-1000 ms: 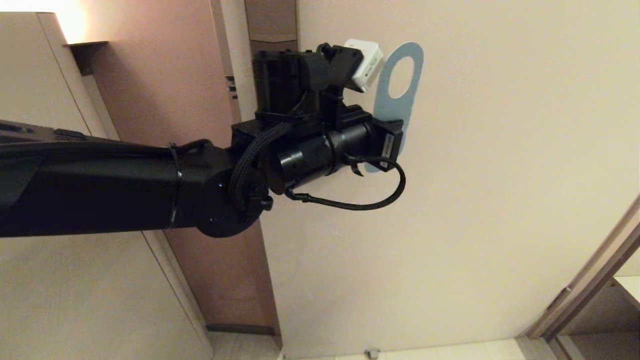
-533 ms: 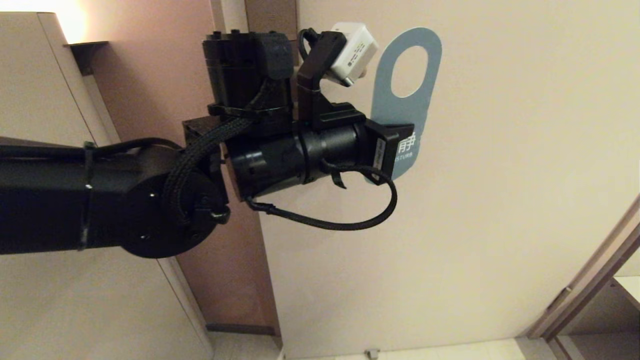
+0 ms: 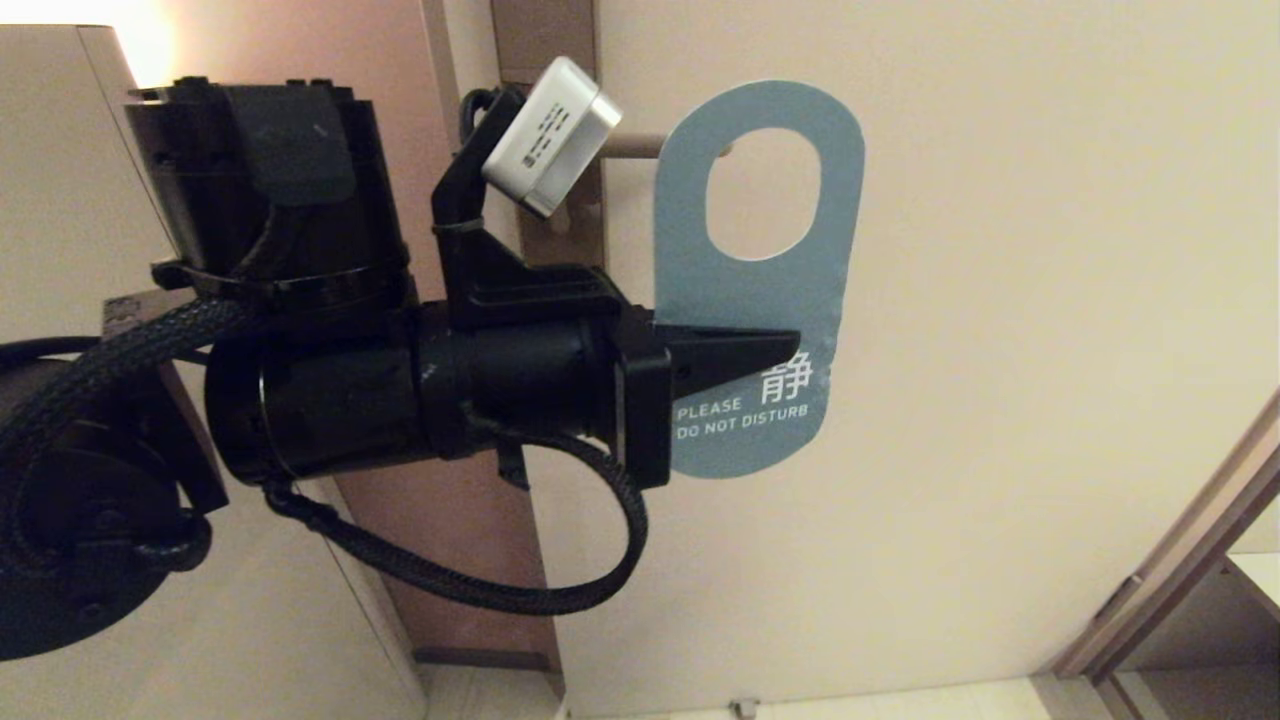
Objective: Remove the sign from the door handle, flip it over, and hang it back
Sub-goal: Hand it to the other hand
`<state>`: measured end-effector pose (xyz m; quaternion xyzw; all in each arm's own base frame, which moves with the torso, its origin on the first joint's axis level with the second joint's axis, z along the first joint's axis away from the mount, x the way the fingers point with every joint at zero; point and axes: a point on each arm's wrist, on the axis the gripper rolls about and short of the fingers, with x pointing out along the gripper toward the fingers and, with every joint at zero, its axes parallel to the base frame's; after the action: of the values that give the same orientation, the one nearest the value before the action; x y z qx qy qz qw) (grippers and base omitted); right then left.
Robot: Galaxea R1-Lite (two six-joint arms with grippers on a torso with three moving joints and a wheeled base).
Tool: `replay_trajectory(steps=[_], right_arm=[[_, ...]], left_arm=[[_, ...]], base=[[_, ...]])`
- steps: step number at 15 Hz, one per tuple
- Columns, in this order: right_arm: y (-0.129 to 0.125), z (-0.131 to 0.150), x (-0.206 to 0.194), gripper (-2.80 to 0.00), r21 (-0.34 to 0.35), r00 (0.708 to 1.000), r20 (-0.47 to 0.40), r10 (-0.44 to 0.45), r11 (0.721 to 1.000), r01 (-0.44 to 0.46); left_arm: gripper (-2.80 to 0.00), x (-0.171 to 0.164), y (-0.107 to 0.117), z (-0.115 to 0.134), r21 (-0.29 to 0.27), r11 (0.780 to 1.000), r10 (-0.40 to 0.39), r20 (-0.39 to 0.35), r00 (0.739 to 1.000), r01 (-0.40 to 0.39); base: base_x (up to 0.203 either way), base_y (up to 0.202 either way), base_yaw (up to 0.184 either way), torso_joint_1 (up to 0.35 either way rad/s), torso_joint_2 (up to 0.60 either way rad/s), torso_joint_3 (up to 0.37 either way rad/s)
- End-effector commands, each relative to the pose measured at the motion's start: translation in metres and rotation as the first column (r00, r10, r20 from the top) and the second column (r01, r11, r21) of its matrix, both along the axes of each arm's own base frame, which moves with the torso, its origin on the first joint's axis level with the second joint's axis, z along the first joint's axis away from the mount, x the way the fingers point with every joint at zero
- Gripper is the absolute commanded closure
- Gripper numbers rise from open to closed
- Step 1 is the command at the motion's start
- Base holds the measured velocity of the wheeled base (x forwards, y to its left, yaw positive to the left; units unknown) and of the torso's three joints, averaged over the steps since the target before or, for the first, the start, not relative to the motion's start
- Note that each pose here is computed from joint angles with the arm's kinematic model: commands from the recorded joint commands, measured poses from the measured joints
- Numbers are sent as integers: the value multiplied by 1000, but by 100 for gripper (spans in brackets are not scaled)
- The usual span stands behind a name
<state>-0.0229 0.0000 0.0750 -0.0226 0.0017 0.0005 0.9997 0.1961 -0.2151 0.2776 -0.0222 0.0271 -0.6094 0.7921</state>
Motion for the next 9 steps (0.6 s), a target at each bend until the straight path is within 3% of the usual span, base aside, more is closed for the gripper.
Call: replay_trajectory(steps=[1,7,9], right_arm=[[0,0,0,0,-1,1000,-1,1,1000,-1],[0,0,0,0,-1,1000,-1,1,1000,-1],[0,0,0,0,-1,1000,-1,1,1000,-1]], left_arm=[[0,-7,16,0,-4,1000,-21,0,1000,21],[0,9,17,-21,42,999,1,-51,999,1],[0,24,12,-31,28,999,19,-38,999,-18]], base=[[0,0,0,0,0,0],[0,0,0,0,0,0],[0,0,0,0,0,0]])
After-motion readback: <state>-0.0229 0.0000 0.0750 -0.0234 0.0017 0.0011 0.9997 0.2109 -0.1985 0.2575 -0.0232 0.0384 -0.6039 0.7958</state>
